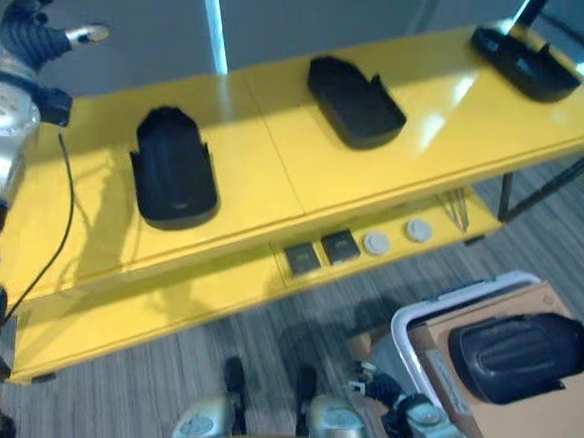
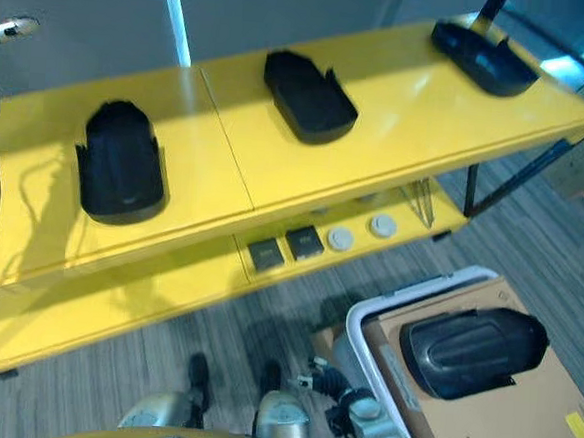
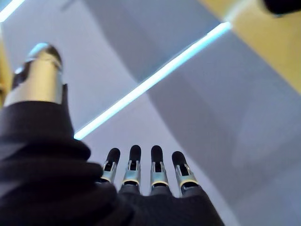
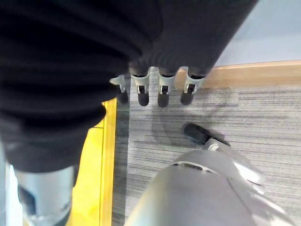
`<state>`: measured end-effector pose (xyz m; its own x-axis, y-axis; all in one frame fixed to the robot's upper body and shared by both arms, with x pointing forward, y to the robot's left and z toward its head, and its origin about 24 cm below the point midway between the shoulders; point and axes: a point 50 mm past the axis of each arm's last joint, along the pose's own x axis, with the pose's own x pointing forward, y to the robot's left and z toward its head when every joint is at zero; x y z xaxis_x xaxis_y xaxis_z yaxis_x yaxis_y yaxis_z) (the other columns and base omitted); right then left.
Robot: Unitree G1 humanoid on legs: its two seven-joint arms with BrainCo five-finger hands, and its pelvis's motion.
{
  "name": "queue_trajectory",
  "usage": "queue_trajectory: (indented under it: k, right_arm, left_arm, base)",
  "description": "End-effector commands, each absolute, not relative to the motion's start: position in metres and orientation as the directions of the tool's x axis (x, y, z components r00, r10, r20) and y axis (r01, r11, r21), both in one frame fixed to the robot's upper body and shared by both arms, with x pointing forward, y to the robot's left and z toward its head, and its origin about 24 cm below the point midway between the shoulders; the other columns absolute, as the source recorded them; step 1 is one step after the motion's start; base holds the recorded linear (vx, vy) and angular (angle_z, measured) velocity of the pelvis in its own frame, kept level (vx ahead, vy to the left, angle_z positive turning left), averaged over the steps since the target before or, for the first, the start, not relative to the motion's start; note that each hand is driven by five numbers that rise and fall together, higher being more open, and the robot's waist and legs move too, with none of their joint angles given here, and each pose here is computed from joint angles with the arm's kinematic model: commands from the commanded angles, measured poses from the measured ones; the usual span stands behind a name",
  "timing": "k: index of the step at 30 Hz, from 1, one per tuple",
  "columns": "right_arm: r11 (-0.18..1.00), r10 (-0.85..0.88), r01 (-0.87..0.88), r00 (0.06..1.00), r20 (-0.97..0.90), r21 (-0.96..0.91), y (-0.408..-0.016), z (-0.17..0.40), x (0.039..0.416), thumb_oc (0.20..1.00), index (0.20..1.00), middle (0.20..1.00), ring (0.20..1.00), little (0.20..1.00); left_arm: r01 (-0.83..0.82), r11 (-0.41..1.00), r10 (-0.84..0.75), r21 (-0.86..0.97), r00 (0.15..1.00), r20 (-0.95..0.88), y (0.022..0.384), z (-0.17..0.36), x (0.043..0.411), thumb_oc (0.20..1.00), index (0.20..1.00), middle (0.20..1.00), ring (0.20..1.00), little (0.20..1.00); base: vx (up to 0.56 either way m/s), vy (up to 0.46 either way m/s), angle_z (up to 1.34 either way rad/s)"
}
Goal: Move parts from the plastic box to the shelf.
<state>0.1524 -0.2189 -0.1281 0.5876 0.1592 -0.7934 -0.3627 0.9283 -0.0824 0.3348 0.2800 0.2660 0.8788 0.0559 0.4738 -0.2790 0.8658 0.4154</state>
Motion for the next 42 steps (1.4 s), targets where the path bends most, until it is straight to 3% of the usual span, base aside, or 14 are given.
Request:
queue_trajectory:
  k: [1, 3, 4, 5, 14, 30, 42]
  right_arm:
    - [0.952, 0.104, -0.295, 0.568, -0.816, -0.083, -0.222, -0.135, 0.141, 1.0, 1.0, 1.0, 1.0, 1.0]
    - [0.962, 0.089, -0.263, 0.559, -0.824, -0.075, -0.221, -0.138, 0.137, 1.0, 1.0, 1.0, 1.0, 1.0]
    - [0.969, 0.08, -0.24, 0.544, -0.835, -0.064, -0.218, -0.142, 0.13, 1.0, 1.0, 1.0, 1.0, 1.0]
    - [0.965, 0.083, -0.255, 0.537, -0.839, -0.067, -0.217, -0.143, 0.127, 1.0, 1.0, 1.0, 1.0, 1.0]
    - [0.944, 0.136, -0.326, 0.502, -0.854, -0.041, -0.205, -0.148, 0.124, 1.0, 1.0, 1.0, 1.0, 1.0]
    - [0.941, 0.122, -0.328, 0.548, -0.827, -0.078, -0.208, -0.139, 0.151, 1.0, 1.0, 1.0, 1.0, 1.0]
    - [0.926, 0.191, -0.377, 0.521, -0.832, -0.023, -0.193, -0.14, 0.147, 1.0, 1.0, 1.0, 1.0, 1.0]
  left_arm:
    - [-0.269, 0.89, 0.067, 0.367, 0.876, 0.478, 0.282, 0.232, 0.322, 0.2, 0.2, 0.2, 0.2, 0.2]
    - [-0.202, 0.923, 0.032, 0.328, 0.889, 0.457, 0.271, 0.208, 0.311, 0.2, 0.2, 0.2, 0.2, 0.2]
    - [-0.124, 0.948, -0.009, 0.294, 0.911, 0.413, 0.244, 0.158, 0.289, 0.2, 0.2, 0.2, 0.2, 0.2]
    - [-0.114, 0.954, -0.004, 0.278, 0.921, 0.39, 0.24, 0.147, 0.285, 0.2, 0.2, 0.2, 0.2, 0.2]
    - [0.091, 0.988, -0.121, 0.127, 0.959, 0.257, 0.201, 0.093, 0.253, 0.2, 0.2, 0.2, 0.2, 0.2]
    - [0.286, 0.958, -0.284, 0.036, 0.916, 0.283, 0.155, 0.096, 0.262, 0.2, 0.2, 0.2, 0.2, 0.2]
    - [0.238, 0.971, -0.221, -0.021, 0.928, 0.3, 0.141, 0.106, 0.273, 0.2, 0.2, 0.2, 0.2, 0.2]
  base:
    - [0.02, -0.042, 0.03]
    - [0.02, -0.012, 0.1]
    - [0.03, -0.005, 0.28]
    - [0.03, -0.004, 0.3]
    - [0.0, -0.019, 0.21]
    - [-0.04, 0.007, 0.02]
    - [0.07, -0.005, 0.0]
